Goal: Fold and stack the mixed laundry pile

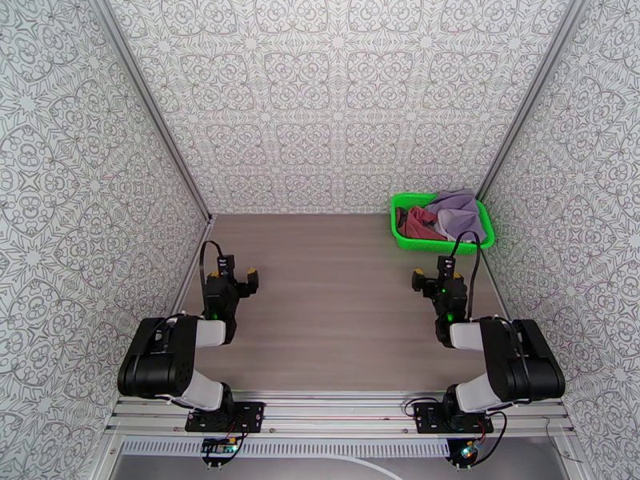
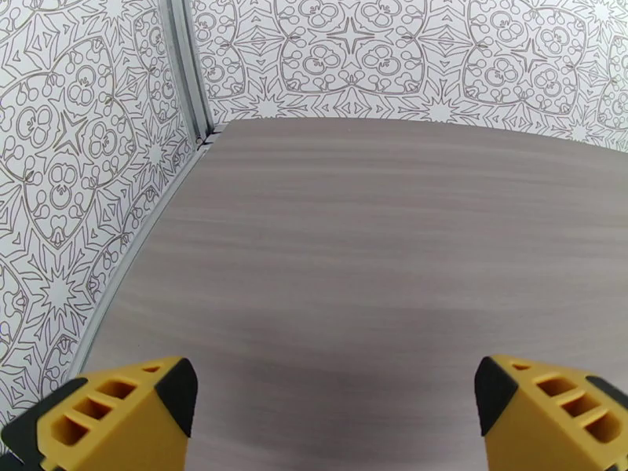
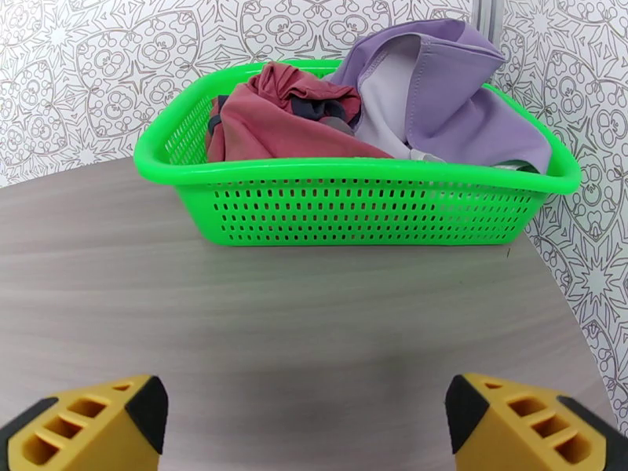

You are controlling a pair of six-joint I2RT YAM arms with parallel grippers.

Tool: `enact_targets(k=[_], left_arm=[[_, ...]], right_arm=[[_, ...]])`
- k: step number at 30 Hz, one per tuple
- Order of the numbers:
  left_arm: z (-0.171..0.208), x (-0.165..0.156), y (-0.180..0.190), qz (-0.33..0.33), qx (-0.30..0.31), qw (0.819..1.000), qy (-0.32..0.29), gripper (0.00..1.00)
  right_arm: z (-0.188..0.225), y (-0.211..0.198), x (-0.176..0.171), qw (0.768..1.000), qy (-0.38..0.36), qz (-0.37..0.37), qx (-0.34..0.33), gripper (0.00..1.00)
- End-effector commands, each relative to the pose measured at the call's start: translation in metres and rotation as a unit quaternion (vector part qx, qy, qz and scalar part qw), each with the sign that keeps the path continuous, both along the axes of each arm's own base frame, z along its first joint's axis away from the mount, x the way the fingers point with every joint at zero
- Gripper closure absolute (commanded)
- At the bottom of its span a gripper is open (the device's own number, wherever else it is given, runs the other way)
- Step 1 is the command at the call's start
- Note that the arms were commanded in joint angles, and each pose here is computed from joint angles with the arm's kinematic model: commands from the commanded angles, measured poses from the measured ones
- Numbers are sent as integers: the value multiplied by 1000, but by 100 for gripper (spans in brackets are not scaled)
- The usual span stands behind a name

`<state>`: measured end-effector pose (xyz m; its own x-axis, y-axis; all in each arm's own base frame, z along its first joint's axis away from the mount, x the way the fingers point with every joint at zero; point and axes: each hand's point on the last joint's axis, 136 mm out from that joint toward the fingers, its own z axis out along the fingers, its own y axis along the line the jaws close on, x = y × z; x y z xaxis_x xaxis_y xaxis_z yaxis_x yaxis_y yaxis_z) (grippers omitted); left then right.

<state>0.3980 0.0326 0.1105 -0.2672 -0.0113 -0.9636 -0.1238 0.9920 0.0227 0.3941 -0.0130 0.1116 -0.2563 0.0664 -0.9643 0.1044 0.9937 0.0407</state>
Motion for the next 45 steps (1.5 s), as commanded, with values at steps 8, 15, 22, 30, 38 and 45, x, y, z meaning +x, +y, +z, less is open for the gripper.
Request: enact_targets(k=[8,15,22,30,38,45], left_arm=[[1,3,1,-2,2,1000,1,1],[1,4,2,-3,-1,1000,2,1],[1,4,2,-4,-2,1000,2,1],[1,4,2,-5,-4,1000,3,1],[63,-27,-4,70,70,994,-53,0],[129,-32,-31,83,-59,994,43,1]], right_arm=[[7,-2,4,1000,-7,0,-6,1],[7,-2,4,1000,-6,0,-6,1],[7,-2,4,1000,-7,0,-6,1],[7,-2,4,1000,-6,-1,-5,1],[104,-12,-30,998,-44,-37,10,2],[169,-9,-31,994,76,-55,61,4]])
